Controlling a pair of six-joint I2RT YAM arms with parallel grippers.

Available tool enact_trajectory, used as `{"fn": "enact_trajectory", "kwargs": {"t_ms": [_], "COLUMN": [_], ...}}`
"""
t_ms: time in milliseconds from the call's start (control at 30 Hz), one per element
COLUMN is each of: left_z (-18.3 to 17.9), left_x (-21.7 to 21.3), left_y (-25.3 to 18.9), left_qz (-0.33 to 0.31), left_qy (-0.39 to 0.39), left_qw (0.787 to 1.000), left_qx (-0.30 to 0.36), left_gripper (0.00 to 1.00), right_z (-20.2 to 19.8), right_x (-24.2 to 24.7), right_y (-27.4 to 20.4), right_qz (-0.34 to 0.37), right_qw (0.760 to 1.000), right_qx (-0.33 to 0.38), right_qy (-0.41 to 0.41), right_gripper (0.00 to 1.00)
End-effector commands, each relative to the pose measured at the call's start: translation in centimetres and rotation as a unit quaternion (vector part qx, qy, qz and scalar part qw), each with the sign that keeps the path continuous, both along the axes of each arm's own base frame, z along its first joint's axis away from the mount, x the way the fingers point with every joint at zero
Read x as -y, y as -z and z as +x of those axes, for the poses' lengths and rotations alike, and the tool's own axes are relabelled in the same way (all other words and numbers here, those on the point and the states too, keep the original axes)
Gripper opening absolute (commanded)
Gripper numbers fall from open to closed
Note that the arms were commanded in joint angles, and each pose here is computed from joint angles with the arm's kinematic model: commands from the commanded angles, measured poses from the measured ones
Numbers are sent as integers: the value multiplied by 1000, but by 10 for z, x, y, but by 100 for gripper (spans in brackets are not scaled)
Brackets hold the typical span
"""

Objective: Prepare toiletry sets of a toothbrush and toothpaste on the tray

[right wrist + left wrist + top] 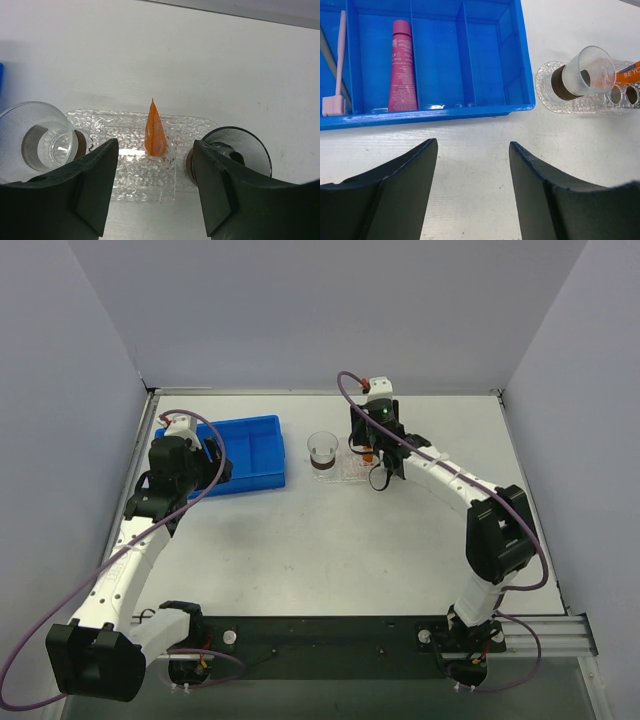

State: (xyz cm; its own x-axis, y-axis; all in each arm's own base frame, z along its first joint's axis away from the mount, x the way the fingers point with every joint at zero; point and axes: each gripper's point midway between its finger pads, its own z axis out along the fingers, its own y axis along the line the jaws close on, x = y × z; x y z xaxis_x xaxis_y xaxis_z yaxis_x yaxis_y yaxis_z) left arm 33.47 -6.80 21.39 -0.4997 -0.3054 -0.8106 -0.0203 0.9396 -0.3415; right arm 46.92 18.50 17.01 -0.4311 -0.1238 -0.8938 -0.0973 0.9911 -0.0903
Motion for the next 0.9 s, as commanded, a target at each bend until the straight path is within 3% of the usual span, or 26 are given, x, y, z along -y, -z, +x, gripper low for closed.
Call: {"fn": "enact_trajectory", "kwargs": {"t_ms": [0, 300, 500, 600, 767, 867], "left_z": [5, 7, 16, 27, 66, 94], "left_x": [-13, -52, -60, -69, -92, -81], "left_y": [-27, -17, 3, 14, 5, 7], "left_qz": [18, 79, 93, 98, 100, 78], "left_qy": [-23, -78, -77, -83, -98, -70], "left_qw": [999, 994, 992, 990, 990, 994], "left_qx": [31, 10, -27, -52, -33, -18], "left_gripper": [69, 69, 69, 64, 52, 49], "right_z": [1, -22, -51, -60, -63, -62], "right_x": [5, 22, 29, 33, 37, 39], "right_y": [-52, -94, -97, -100, -117, -122], "right_qz": [51, 123, 166, 171, 183, 180], "right_qw": [998, 992, 986, 985, 982, 982], "right_qx": [28, 25, -14, -23, -31, -39], "right_qy": [1, 7, -1, -4, -29, -42], "right_gripper": [56, 55, 53, 51, 49, 47]}}
